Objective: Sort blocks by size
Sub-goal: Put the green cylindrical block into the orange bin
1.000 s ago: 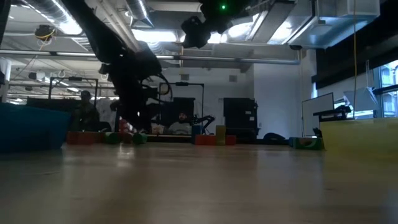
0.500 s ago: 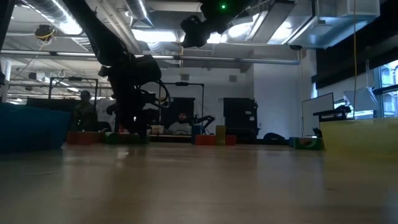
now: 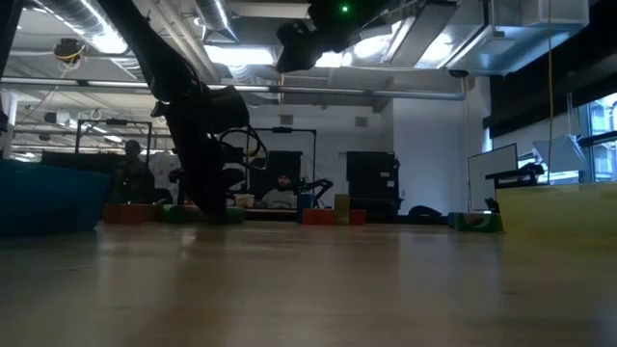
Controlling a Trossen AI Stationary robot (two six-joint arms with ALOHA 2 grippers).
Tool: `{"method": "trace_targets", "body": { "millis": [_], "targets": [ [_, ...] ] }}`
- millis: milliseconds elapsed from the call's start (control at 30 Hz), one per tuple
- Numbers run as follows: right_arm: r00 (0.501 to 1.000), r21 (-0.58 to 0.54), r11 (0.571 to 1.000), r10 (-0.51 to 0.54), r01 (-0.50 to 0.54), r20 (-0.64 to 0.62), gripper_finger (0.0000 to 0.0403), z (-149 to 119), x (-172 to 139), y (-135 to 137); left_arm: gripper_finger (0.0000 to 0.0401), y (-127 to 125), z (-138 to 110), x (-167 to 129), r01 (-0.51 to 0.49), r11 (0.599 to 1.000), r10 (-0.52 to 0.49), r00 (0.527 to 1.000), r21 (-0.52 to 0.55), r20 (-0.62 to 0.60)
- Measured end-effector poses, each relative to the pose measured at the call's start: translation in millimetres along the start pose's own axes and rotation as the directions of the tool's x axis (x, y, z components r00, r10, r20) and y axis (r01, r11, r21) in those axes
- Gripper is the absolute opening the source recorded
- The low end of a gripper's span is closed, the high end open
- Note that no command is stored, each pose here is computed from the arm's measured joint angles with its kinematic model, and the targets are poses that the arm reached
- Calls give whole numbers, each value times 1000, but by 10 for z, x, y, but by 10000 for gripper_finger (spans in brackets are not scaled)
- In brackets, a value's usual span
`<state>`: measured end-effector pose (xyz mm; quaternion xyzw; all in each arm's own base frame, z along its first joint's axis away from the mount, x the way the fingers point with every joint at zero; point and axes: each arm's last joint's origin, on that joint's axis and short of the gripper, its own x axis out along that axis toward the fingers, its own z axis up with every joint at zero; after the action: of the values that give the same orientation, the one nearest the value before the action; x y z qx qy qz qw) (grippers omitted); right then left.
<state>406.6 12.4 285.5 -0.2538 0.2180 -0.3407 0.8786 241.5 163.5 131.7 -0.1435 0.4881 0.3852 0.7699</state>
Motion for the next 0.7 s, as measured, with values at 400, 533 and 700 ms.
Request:
{"method": "trace_targets", "body": {
  "millis": [400, 533, 700],
  "targets": [
    [997, -25, 997, 71, -71, 8, 347, -16, -1, 28, 123, -1, 3, -1, -2, 998, 1, 1000, 59, 3],
    [997, -26, 997, 71, -71, 8, 347, -16, -1, 28, 129, -34, -3, -25, 4, 997, -5, 1000, 78, 5],
    [997, -29, 997, 70, -70, 8, 347, -16, -1, 28, 120, -104, -13, -204, 24, 993, -26, 999, 119, 18]
  ]
}}
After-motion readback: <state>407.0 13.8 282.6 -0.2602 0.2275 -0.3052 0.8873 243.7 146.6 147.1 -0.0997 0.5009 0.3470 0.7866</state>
